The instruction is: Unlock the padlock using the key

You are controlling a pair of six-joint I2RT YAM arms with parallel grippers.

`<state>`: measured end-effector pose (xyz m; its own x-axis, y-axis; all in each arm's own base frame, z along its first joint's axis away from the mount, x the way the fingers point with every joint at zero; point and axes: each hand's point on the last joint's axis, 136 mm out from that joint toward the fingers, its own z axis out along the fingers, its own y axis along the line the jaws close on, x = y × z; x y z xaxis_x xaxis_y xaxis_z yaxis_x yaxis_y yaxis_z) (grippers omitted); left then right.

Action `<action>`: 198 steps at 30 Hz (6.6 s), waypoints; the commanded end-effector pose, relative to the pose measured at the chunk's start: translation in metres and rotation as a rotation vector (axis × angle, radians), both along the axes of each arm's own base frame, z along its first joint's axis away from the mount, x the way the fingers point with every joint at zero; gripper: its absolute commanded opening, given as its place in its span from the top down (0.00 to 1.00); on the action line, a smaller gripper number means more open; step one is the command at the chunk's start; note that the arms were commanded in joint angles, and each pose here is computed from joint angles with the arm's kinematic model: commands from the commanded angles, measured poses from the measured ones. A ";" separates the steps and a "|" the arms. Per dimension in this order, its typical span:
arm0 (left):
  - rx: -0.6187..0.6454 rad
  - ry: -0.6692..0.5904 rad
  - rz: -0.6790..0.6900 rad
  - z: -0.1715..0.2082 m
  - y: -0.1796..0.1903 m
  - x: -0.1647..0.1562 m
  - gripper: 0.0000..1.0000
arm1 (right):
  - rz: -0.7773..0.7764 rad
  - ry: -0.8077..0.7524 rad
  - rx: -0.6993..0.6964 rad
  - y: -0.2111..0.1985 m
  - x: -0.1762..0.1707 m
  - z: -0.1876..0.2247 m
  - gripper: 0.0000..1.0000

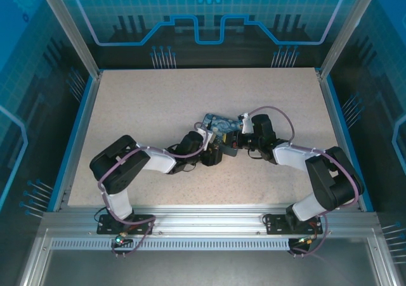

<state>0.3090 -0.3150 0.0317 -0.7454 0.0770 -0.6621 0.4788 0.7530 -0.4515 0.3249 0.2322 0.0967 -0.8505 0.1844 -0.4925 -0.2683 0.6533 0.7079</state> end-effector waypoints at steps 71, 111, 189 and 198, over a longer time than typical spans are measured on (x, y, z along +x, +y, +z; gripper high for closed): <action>-0.302 0.058 0.150 0.078 -0.031 0.003 0.75 | 0.115 -0.271 -0.331 -0.042 -0.094 0.000 1.00; -0.330 0.077 0.135 0.102 -0.030 -0.005 0.74 | 0.195 -0.468 -0.425 -0.007 -0.058 -0.024 1.00; -0.291 0.226 0.168 0.063 -0.038 -0.006 0.72 | 0.156 -0.671 -0.224 0.017 -0.038 0.021 1.00; -0.290 0.234 0.190 0.051 -0.030 0.000 0.70 | 0.123 -0.525 -0.264 0.009 -0.046 -0.025 1.00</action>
